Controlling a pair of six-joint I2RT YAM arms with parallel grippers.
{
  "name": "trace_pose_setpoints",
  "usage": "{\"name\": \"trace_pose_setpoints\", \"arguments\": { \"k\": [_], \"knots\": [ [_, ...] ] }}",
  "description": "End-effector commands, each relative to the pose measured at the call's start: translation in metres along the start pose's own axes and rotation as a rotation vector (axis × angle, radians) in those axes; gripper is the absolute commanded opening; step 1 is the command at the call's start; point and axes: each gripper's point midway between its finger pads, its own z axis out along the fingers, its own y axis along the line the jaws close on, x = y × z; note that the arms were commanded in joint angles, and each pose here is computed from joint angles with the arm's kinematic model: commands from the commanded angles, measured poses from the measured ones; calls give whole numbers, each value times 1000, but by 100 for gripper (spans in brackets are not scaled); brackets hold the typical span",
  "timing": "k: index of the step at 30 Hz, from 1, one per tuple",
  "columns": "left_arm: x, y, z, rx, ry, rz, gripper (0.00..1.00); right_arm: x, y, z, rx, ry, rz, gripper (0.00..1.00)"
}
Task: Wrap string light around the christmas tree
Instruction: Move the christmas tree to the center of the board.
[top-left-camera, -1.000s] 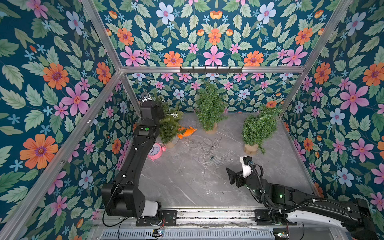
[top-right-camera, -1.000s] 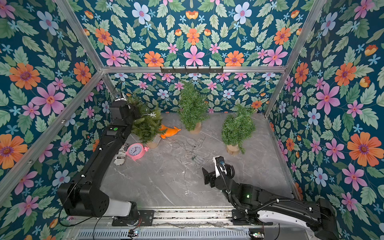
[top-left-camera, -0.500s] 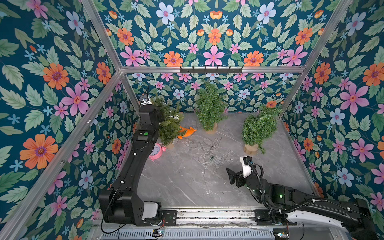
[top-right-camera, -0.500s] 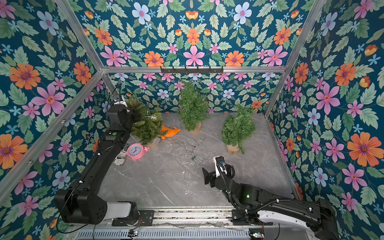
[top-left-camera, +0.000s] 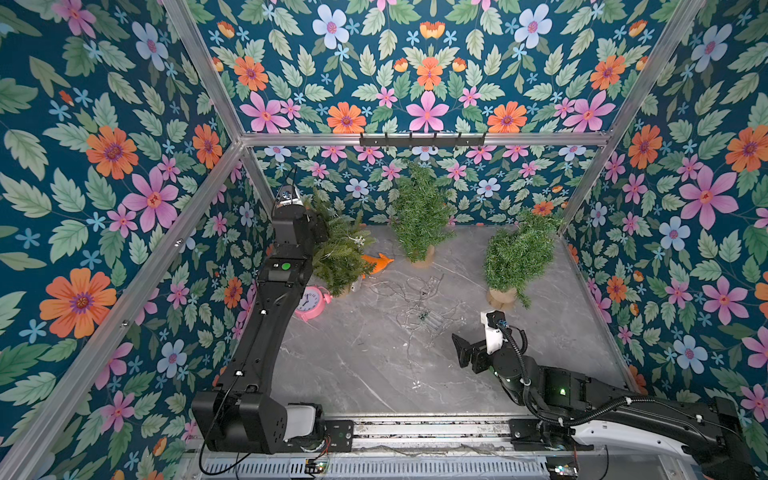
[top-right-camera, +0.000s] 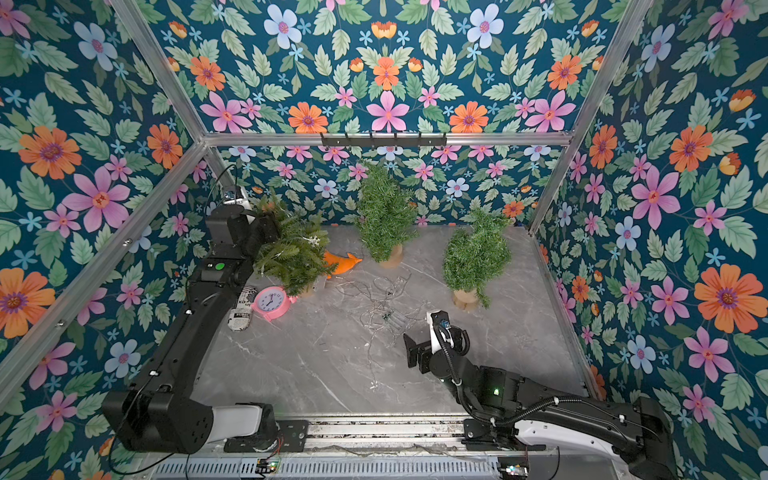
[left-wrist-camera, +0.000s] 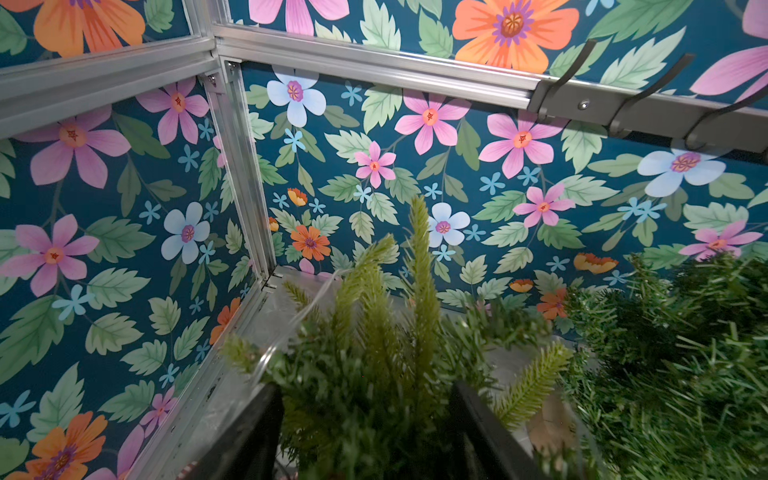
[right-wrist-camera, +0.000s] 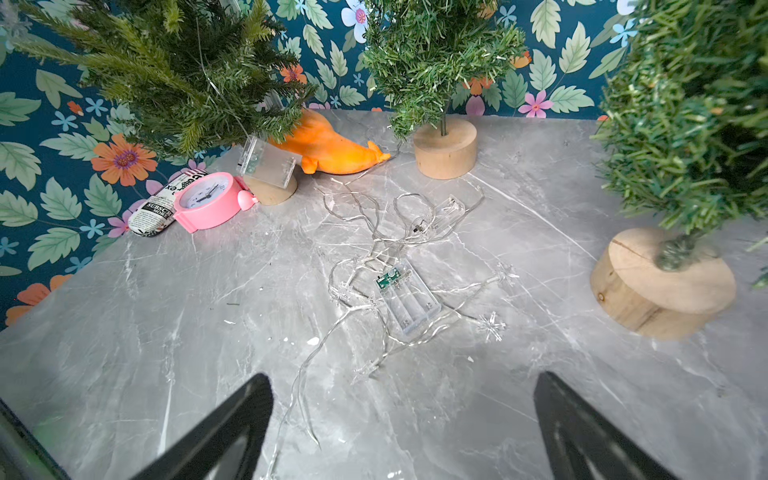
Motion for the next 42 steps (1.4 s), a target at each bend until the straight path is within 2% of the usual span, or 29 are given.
{"name": "trace_pose_setpoints", "arguments": {
  "k": [1, 14, 18, 22, 24, 27, 31, 36, 38, 42],
  "knots": [
    [-17, -1, -7, 8, -47, -16, 69, -2, -2, -1, 12, -4, 9, 98],
    [-27, -8, -11, 45, -55, -18, 72, -2, -2, 1, 19, 0, -2, 99],
    [-26, -4, -11, 20, -51, -9, 72, -2, -1, 1, 19, 1, -5, 99],
    [-23, 0, -8, -5, -41, 10, 66, -3, -1, 2, 19, 0, -2, 99],
    [-23, 6, -6, -44, -26, 17, 66, -3, 0, 2, 15, -1, -1, 99],
    [-23, 11, -2, -77, -12, 37, 72, -3, 0, 3, 15, 1, -2, 99],
    [-27, 16, 1, -112, -8, 55, 71, -4, 1, 3, 12, 3, -1, 99],
    [-25, 29, 7, -146, -2, 45, 59, -4, 1, 3, 11, 2, 3, 99],
    [-23, 31, 9, -144, 6, 36, 59, -4, 1, 3, 12, 2, 5, 99],
    [-17, 32, 16, -96, 7, -11, 49, -4, 1, 3, 11, 2, 6, 99]
  ]
}}
